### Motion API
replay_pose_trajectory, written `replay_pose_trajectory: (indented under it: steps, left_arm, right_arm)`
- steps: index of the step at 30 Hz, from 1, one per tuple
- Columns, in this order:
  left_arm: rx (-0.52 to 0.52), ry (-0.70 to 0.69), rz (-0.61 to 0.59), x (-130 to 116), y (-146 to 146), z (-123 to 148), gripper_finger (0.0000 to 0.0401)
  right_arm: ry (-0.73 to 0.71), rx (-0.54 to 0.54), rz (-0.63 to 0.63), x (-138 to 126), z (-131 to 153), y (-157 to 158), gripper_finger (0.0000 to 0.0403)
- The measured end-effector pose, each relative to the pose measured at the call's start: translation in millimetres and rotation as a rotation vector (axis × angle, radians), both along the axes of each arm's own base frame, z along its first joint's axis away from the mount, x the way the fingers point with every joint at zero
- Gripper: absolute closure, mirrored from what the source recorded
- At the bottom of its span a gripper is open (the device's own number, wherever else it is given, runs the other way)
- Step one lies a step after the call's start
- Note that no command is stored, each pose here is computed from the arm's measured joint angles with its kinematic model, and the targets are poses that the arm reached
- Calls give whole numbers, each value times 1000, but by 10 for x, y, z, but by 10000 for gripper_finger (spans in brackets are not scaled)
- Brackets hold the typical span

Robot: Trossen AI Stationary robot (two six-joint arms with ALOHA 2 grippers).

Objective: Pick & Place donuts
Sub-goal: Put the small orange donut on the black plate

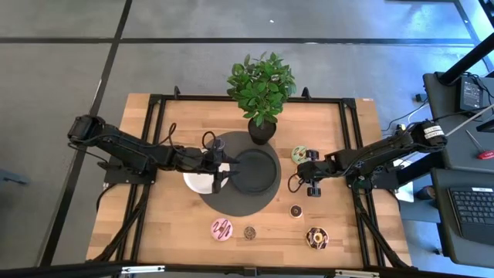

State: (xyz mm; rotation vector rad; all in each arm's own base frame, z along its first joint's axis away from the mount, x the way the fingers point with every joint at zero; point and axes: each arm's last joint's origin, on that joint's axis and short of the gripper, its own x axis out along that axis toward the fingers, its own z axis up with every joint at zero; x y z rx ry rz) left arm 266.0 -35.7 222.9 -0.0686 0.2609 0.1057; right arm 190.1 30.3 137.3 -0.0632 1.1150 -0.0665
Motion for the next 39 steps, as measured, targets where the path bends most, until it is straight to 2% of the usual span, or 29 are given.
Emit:
replay_pose_trajectory:
  steps: [3, 6, 11, 15, 19, 23, 28, 32, 39]
  left_arm:
    - [0, 0, 0, 0, 0, 0, 232]
    - [0, 1, 0, 0, 0, -2, 232]
    - [0, 1, 0, 0, 0, -2, 232]
    - [0, 1, 0, 0, 0, -2, 232]
    - [-1, 8, 1, -1, 0, -8, 232]
    - [1, 22, 0, -5, 1, -22, 232]
    - [3, 31, 0, -7, 1, -30, 232]
    - [3, 34, 1, -8, 2, -33, 232]
    - [7, 57, 1, -15, 3, -54, 232]
  right_arm:
    - [6, -5, 8, 32, 62, 6, 378]
    - [-38, -18, 48, 156, 248, 28, 385]
    - [-224, -60, 146, 434, 661, 59, 380]
    - [-334, -123, 204, 640, 804, 16, 378]
    - [-337, -163, 234, 877, 754, -44, 378]
    - [-295, -144, 273, 1151, 658, -99, 378]
    - [-243, -129, 262, 1454, 496, -188, 377]
    - [-207, -74, 301, 1615, 341, -232, 377]
    - [-157, -72, 281, 1743, 155, -295, 377]
